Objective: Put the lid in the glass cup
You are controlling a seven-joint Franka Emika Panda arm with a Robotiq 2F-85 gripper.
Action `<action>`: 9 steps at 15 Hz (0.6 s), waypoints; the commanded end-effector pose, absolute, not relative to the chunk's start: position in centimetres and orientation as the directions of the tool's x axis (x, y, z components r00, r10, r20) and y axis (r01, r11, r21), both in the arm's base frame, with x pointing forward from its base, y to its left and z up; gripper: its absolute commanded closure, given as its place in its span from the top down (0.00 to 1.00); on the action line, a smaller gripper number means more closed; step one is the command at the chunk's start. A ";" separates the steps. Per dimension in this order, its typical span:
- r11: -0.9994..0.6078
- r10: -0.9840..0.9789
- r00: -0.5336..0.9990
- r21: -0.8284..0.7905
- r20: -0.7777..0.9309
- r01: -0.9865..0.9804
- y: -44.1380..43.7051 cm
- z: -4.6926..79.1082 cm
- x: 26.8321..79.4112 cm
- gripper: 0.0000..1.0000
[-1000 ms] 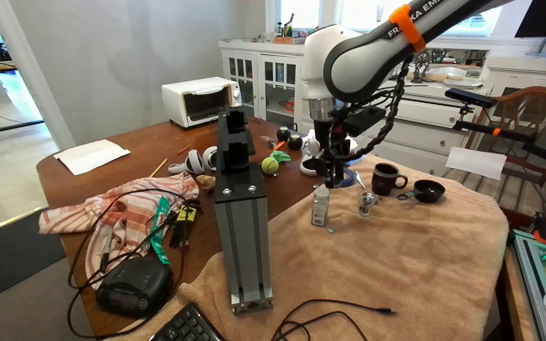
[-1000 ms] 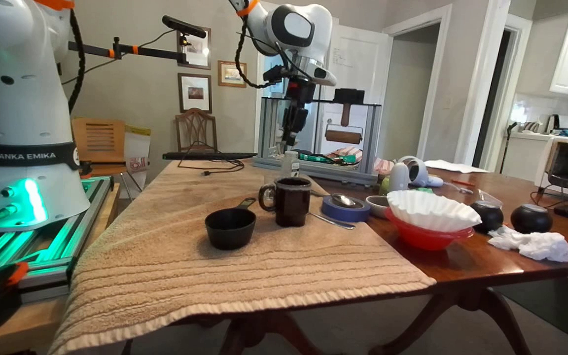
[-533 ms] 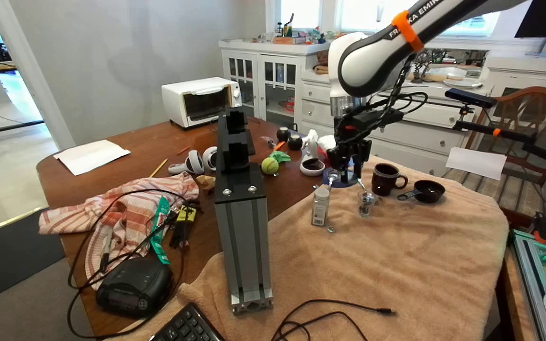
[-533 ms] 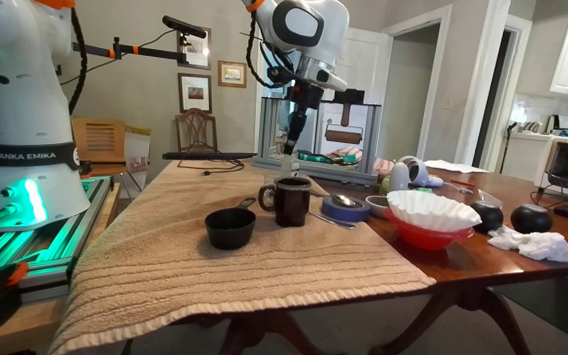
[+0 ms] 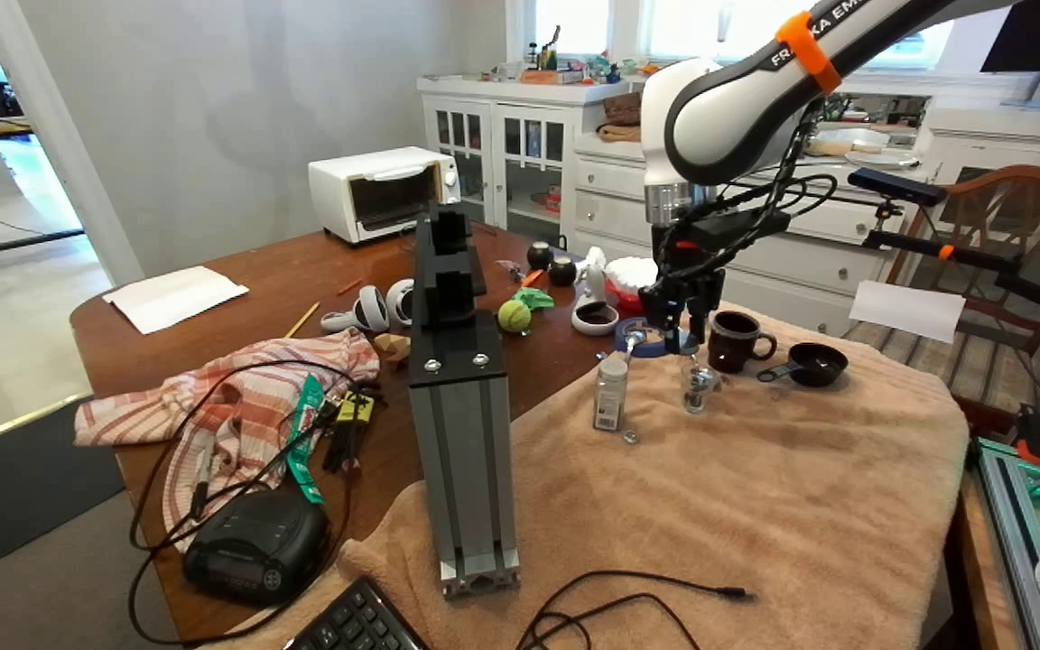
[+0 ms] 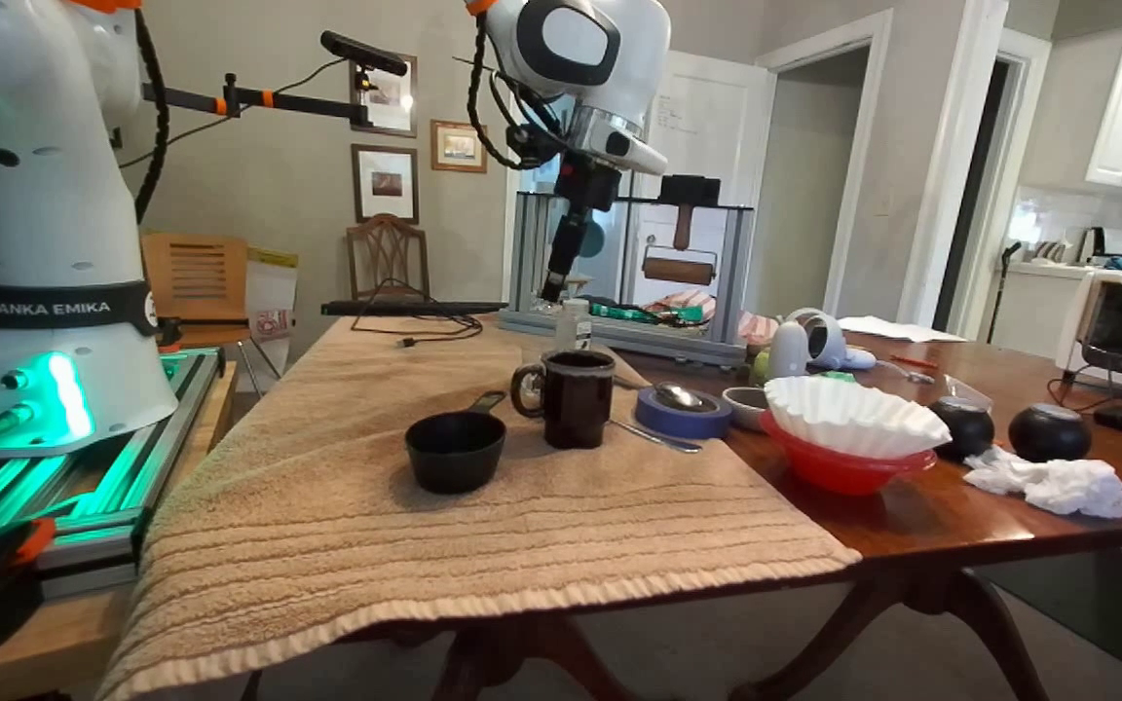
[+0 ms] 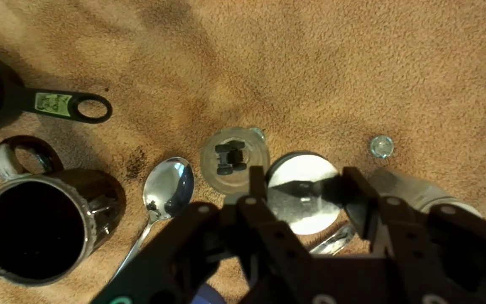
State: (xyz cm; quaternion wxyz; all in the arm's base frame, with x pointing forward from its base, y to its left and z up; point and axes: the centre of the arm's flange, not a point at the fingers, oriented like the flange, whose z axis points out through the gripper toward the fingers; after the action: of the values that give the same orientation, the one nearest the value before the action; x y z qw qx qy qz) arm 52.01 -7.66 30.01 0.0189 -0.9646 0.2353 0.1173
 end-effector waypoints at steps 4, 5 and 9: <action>-0.920 -0.378 0.887 -0.002 -0.267 -0.392 -9.6 27.7 50.9 0.23; -0.921 -0.374 0.887 -0.002 -0.270 -0.389 -9.9 27.3 50.6 0.23; -0.930 -0.349 0.896 -0.016 -0.276 -0.368 -10.0 26.2 48.6 0.23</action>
State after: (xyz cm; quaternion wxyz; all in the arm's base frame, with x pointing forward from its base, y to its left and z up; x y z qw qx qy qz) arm 50.24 -10.21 27.16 0.0278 -0.9698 0.1948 0.1438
